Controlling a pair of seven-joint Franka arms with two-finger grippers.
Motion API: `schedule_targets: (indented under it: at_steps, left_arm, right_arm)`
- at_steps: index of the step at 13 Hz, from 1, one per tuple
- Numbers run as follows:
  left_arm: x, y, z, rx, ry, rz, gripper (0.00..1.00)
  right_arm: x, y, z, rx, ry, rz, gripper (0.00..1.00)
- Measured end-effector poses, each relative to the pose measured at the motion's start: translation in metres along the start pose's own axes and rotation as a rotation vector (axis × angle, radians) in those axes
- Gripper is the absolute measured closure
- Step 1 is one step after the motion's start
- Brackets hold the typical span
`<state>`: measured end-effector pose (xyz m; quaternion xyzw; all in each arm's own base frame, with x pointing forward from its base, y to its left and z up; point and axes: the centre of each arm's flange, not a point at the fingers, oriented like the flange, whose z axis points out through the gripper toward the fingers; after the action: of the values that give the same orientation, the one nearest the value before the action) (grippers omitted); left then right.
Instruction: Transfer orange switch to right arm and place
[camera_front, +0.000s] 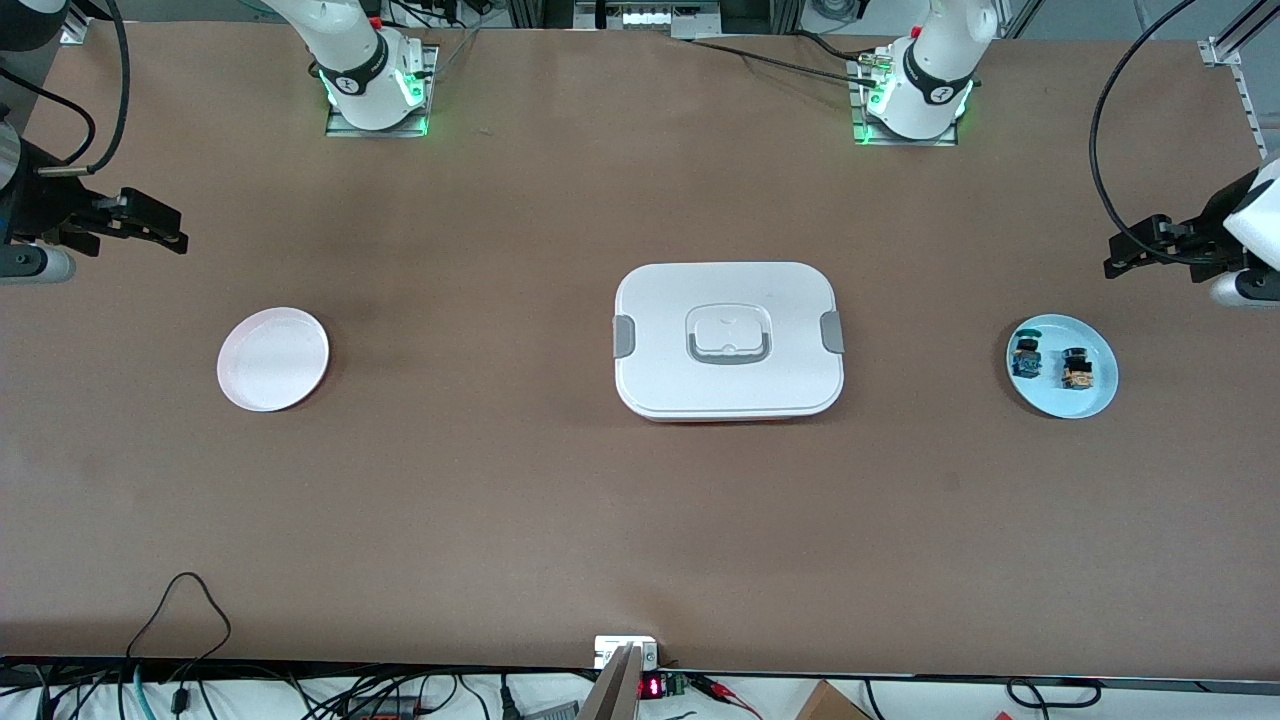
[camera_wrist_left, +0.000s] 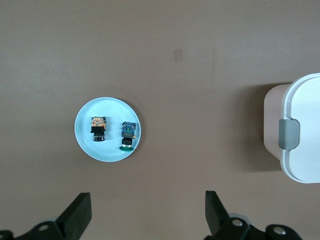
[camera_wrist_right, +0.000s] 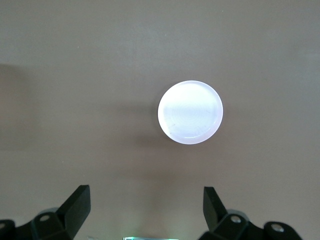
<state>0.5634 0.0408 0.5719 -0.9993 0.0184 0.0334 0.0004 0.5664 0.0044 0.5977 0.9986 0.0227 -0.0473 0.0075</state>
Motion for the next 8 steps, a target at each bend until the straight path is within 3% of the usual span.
schedule_targets:
  at_steps: [8]
  left_arm:
    - [-0.0019,0.0002,-0.0021,-0.001,-0.013,0.0,0.0]
  right_arm:
    - [0.0002,0.0,0.0013,0.0,-0.001,0.0,0.0]
